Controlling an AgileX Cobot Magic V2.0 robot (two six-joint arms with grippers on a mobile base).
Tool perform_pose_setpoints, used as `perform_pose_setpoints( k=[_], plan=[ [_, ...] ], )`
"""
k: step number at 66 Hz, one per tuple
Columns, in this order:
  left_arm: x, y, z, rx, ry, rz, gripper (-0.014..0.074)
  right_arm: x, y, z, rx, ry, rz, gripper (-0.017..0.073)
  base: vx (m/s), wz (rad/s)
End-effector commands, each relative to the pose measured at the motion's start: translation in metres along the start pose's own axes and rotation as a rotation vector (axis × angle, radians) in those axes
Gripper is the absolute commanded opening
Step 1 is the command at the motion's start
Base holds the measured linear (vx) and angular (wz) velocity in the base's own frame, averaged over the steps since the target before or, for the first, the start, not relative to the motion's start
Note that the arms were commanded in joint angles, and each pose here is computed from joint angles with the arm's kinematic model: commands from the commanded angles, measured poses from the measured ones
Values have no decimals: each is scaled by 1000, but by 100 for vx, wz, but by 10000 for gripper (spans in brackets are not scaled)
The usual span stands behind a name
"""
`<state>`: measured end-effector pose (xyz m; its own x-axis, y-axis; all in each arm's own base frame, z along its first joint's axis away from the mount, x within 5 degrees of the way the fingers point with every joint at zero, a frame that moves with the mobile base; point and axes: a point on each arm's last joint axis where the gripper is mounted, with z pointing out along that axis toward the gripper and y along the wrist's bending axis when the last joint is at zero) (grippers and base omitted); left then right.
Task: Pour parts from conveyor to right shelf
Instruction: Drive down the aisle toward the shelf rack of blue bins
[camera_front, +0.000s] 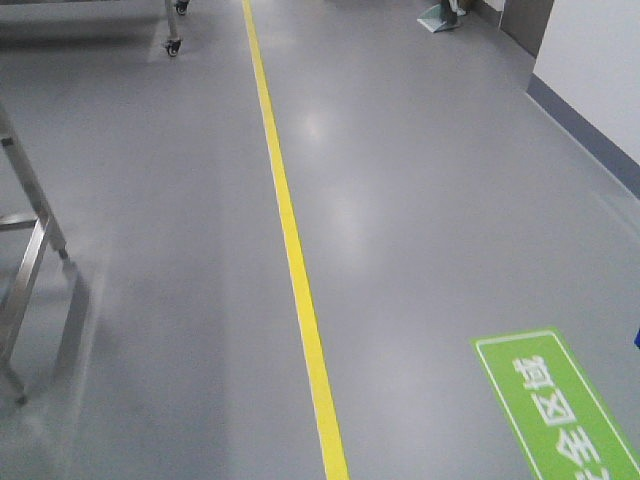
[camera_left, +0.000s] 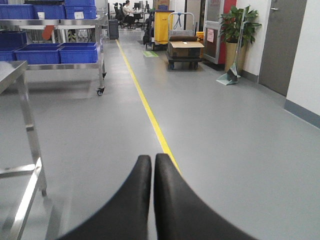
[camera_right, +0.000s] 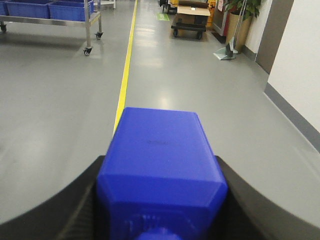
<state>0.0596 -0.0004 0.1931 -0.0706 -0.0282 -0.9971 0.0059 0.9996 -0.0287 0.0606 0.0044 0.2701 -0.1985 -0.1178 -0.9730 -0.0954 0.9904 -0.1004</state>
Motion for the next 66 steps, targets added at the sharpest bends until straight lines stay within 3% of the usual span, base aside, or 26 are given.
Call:
perform_pose_setpoints(
  k=[1,66],
  plan=[
    [-13,-1,0,9,-82,-16,-6,-16,-2,-2,12,-98,-8,-6,77,-1],
    [-13,-1,0,9,-82,-16,-6,-16,-2,-2,12,-98,-8,-6,78,6]
  ],
)
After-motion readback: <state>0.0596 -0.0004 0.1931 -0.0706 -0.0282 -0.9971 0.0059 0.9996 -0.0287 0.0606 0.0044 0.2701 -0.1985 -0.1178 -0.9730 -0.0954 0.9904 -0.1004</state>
